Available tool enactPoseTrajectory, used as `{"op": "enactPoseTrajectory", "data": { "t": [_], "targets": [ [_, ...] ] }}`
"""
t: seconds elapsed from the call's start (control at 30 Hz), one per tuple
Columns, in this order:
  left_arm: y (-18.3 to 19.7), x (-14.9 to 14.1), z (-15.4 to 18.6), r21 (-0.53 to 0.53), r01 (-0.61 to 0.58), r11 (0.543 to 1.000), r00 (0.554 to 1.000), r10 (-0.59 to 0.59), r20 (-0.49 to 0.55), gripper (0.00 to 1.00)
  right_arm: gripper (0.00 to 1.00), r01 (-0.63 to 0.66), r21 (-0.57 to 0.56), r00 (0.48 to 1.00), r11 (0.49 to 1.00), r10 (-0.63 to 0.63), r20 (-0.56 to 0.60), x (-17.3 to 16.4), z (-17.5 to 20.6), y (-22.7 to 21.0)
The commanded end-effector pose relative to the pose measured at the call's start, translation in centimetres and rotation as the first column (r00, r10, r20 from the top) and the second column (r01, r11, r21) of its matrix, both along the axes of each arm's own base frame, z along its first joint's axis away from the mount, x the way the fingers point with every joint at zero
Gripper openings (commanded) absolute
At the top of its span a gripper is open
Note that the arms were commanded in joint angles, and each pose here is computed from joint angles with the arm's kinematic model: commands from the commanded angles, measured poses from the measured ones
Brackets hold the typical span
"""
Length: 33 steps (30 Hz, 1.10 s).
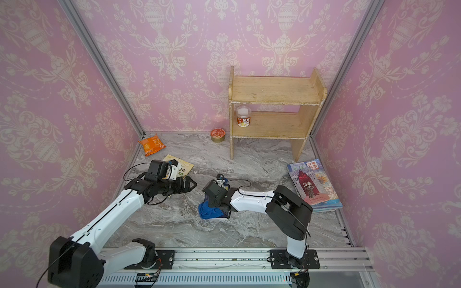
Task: Wipe the cover of the book
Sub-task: Wipe the dirt from the cover of the book, then pick up the book from the center of the board.
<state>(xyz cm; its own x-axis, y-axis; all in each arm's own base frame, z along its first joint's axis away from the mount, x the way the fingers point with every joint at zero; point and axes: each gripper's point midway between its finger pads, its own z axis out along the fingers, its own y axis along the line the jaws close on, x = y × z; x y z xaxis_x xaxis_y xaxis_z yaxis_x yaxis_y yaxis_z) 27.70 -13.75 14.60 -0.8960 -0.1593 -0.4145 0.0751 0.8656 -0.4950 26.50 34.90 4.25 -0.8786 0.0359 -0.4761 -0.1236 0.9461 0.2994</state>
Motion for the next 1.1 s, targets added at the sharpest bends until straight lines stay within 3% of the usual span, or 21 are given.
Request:
{"op": "enactPoseTrajectory", "data": {
  "t": [0.0, 0.17, 0.27, 0.43, 0.6, 0.83, 1.07],
  "targets": [
    [0.1, -0.2, -0.4, -0.005, 0.007, 1.0, 1.0, -0.007, -0.007, 0.99, 0.0, -0.007, -0.209, 0.977, 0.978, -0.038, -0.212, -5.1, -6.2, -6.1],
    [-0.1, -0.1, -0.5, -0.014, 0.01, 1.0, 1.0, -0.01, -0.017, 0.99, 0.0, 0.039, -0.284, 0.98, 0.958, -0.092, -0.177, -6.5, -4.7, -12.1],
    [-0.4, -0.4, -0.1, -0.041, -0.015, 0.999, 0.999, 0.013, -0.05, 0.99, 0.0, 0.014, -0.288, 0.989, 0.958, -0.054, -0.135, -6.5, -2.4, -11.8],
    [-3.8, -2.4, 1.6, -0.206, -0.057, 0.977, 0.998, 0.049, -0.045, 0.99, 0.0, 0.023, -0.285, 0.998, 0.958, -0.038, -0.048, -5.5, 1.1, -11.0],
    [-6.8, -3.9, -2.5, -0.332, -0.037, 0.943, 0.999, 0.048, 0.025, 0.99, 0.0, 0.121, -0.186, 0.993, 0.975, -0.121, 0.008, -4.6, 3.6, -14.2],
    [-9.9, -4.4, -4.8, -0.353, 0.043, 0.935, 0.999, -0.03, 0.04, 0.99, 0.0, 0.225, -0.171, 0.967, 0.959, -0.241, -0.082, -5.9, 1.6, -19.7],
    [-12.4, -5.6, -9.3, -0.355, -0.003, 0.935, 0.99, -0.048, -0.135, 0.99, 0.0, 0.243, -0.141, 0.948, 0.96, -0.265, -0.175, -7.4, -2.7, -19.5]
  ]
}}
